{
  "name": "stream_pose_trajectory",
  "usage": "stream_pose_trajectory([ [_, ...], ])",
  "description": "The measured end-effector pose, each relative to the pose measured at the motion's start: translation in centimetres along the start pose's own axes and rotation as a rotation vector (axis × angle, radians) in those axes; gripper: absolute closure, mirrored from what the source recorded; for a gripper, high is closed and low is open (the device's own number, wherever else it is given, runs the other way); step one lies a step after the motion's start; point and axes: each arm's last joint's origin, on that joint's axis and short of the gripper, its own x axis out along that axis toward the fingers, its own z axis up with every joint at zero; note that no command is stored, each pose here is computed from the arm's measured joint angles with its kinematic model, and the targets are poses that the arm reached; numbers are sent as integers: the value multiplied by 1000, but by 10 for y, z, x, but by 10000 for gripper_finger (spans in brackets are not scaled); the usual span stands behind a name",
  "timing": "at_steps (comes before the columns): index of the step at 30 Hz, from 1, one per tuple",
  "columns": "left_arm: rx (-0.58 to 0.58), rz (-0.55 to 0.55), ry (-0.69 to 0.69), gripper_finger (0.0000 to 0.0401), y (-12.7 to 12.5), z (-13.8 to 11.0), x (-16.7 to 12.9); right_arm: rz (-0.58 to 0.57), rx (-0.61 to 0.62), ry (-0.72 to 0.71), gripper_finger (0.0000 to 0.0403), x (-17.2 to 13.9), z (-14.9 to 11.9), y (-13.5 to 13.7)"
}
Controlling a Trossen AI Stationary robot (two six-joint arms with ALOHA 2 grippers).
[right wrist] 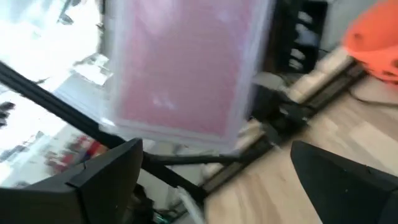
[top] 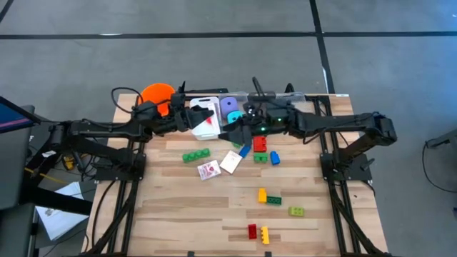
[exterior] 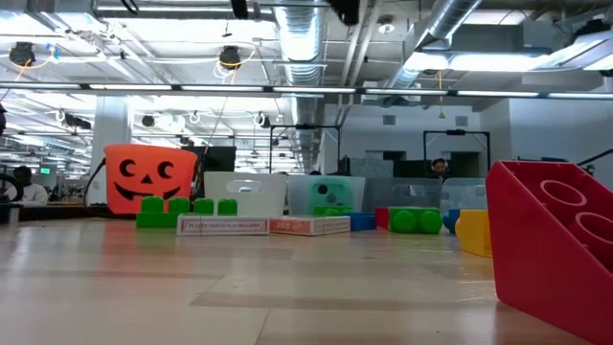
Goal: Pick & Place Toys
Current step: Put the pink deck of cards into the black bin
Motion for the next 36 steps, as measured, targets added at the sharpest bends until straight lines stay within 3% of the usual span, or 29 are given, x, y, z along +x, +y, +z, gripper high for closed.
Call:
stream_pose_trajectory([
  [10, -2, 13, 19, 106, 1, -3, 1, 63, 6, -50, 3, 2, 5, 4],
  [26, -5, 34, 57, 106, 17, -20, 14, 49, 20, -74, 3, 3, 5, 4],
  [36, 19, 39, 39, 107, 20, -13, 14, 52, 15, -81, 3, 3, 5, 5],
])
